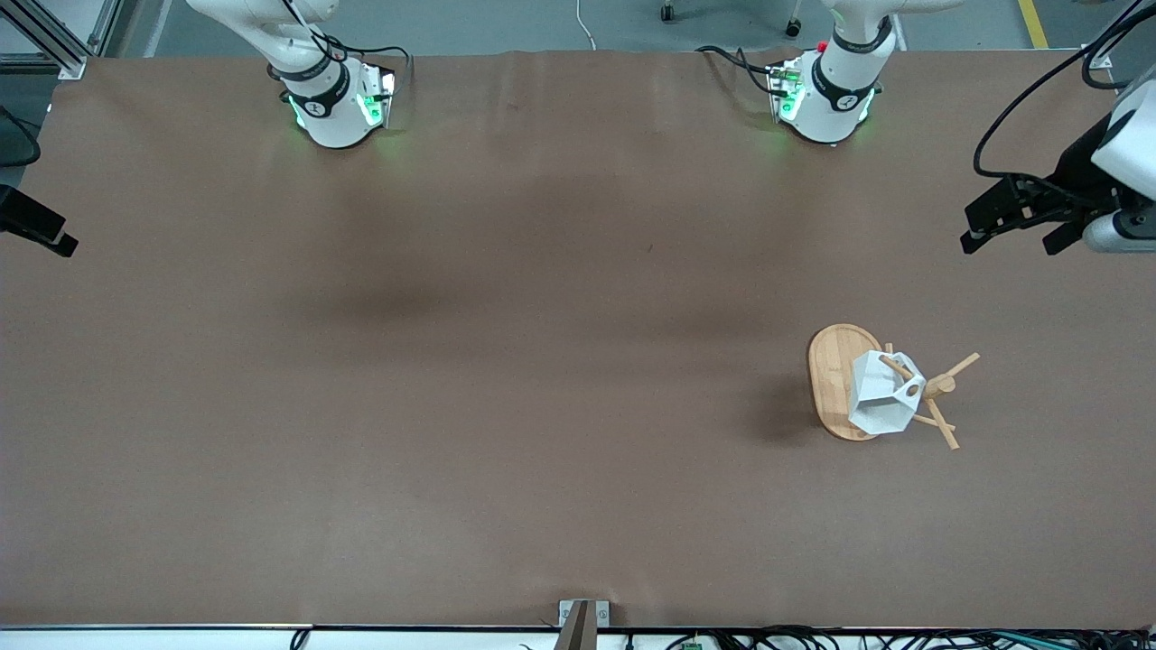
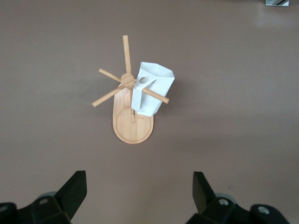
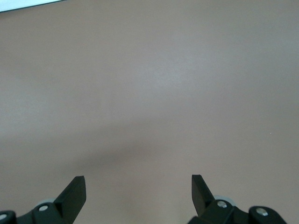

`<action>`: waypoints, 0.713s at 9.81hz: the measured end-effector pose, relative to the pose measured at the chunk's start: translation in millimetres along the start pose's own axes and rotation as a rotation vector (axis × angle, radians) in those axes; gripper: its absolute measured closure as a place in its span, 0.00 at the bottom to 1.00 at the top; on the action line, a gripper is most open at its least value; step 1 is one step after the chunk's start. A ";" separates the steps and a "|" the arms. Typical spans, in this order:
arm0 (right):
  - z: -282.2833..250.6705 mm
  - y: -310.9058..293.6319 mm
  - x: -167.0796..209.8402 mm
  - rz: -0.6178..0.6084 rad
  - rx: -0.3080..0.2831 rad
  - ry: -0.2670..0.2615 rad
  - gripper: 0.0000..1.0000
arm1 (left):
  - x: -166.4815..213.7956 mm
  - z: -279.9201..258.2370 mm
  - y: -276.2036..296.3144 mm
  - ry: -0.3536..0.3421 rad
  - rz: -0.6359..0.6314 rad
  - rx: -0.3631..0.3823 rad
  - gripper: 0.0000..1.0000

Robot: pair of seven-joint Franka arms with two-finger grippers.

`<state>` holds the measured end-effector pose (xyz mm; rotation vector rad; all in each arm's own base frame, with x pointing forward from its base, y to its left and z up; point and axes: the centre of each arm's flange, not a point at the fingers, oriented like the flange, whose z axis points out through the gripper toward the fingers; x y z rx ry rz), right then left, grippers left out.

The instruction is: Hang cup on rack

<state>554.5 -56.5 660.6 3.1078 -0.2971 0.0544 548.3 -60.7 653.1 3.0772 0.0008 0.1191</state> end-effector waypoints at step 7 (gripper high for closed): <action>0.3 8.1 0.6 0.014 -0.001 -0.001 0.00 | -23.8 5.6 9.6 -0.035 0.035 0.079 0.00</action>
